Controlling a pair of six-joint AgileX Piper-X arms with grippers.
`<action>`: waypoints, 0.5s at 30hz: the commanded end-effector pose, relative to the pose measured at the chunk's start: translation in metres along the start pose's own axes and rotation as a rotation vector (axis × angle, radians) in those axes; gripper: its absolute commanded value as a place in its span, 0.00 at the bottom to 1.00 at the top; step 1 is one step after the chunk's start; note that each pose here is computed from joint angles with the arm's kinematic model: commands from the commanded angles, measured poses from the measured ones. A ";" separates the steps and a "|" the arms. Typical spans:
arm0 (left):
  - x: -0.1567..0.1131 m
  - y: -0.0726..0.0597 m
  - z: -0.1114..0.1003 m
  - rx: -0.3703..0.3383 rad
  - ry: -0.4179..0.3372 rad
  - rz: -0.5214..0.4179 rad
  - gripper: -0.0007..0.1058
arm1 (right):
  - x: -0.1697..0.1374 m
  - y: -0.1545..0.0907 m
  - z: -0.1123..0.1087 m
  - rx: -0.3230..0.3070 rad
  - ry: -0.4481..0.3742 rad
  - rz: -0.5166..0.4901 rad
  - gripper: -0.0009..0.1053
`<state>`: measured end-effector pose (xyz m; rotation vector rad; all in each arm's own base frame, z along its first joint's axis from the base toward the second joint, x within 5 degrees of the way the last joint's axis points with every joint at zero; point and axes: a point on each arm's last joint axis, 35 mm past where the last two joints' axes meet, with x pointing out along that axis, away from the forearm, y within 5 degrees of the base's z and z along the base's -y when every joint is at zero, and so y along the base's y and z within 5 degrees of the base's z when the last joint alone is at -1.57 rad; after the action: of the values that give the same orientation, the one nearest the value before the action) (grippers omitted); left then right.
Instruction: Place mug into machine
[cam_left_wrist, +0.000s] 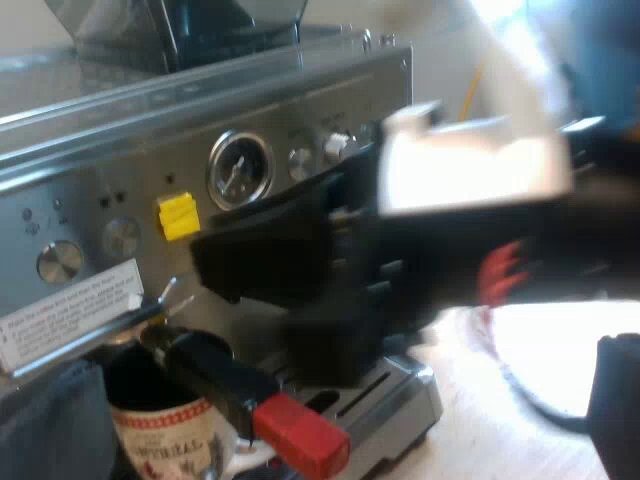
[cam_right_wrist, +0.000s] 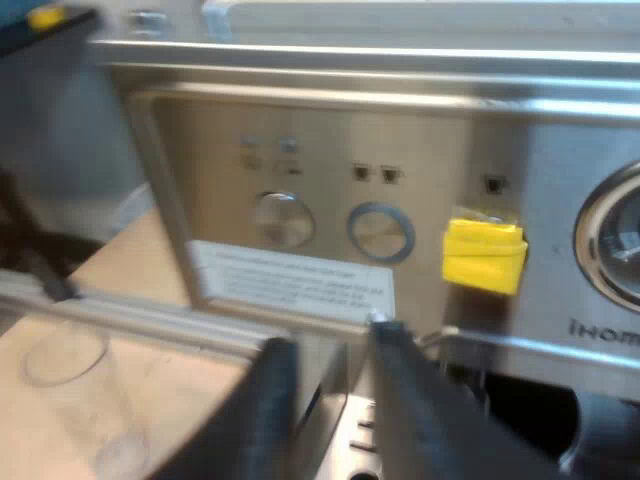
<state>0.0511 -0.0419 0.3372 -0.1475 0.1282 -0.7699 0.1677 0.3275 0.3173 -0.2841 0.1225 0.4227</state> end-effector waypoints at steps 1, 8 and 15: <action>-0.004 -0.003 0.010 -0.025 -0.044 -0.017 0.93 | -0.022 -0.018 0.013 -0.051 0.056 0.021 0.66; 0.003 -0.005 0.042 -0.066 -0.053 0.036 0.93 | -0.065 -0.060 0.035 -0.122 0.079 0.048 0.68; 0.038 -0.002 0.083 -0.100 0.006 0.134 0.93 | -0.095 -0.119 0.058 -0.106 0.036 0.108 0.68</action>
<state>0.0892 -0.0627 0.4106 -0.2125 0.1867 -0.6526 0.1345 0.2130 0.4101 -0.3831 0.1555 0.5261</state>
